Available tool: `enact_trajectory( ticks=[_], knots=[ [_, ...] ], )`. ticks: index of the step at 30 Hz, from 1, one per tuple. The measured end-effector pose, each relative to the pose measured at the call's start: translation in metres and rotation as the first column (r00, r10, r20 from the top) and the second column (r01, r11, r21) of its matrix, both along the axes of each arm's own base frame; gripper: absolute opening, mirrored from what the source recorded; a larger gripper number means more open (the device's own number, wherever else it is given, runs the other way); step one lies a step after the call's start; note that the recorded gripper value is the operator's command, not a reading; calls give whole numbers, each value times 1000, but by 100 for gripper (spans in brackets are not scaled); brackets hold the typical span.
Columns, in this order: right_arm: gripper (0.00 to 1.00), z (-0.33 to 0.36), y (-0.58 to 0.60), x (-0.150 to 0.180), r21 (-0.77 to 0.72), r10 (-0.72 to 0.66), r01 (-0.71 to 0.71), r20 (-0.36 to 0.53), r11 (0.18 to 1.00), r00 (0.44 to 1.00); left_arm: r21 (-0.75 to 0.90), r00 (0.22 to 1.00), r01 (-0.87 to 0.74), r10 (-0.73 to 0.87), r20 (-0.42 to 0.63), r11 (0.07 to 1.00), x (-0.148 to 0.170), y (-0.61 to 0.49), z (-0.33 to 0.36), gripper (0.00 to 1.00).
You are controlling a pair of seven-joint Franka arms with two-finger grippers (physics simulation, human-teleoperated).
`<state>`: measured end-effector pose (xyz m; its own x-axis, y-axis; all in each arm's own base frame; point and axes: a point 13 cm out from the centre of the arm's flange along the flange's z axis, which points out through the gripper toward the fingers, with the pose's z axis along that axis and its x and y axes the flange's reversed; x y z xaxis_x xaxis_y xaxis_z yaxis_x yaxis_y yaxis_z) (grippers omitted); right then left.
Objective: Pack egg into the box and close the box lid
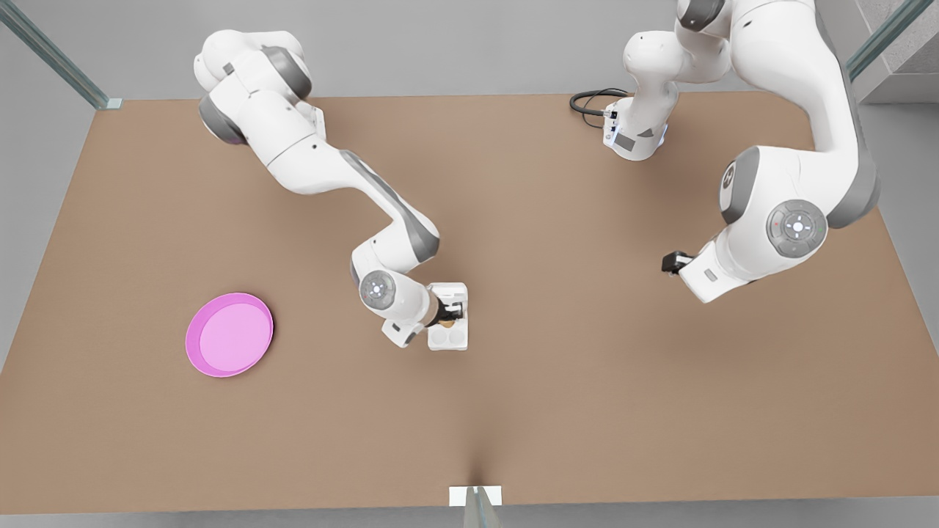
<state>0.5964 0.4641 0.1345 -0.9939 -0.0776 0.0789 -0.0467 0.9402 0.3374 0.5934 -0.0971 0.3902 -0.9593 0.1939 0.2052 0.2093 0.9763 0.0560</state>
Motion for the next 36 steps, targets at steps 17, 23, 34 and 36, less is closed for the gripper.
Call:
enact_trajectory(
  ticks=[17,23,34,36],
  knots=[
    [100,259,-373,107,-188,-253,325,328,927,910,19,887,437,-427,-174,899,-206,-347,-48,21],
    [100,304,-426,60,-274,-245,294,202,916,948,52,933,283,-262,-248,958,-278,-432,-151,21],
    [100,255,-434,29,-331,-189,176,-7,927,982,-40,988,-113,117,97,993,-154,-470,-275,21],
    [100,245,-437,22,-318,-194,167,-52,933,980,-81,976,-160,170,134,984,-136,-474,-281,21]
  ],
)
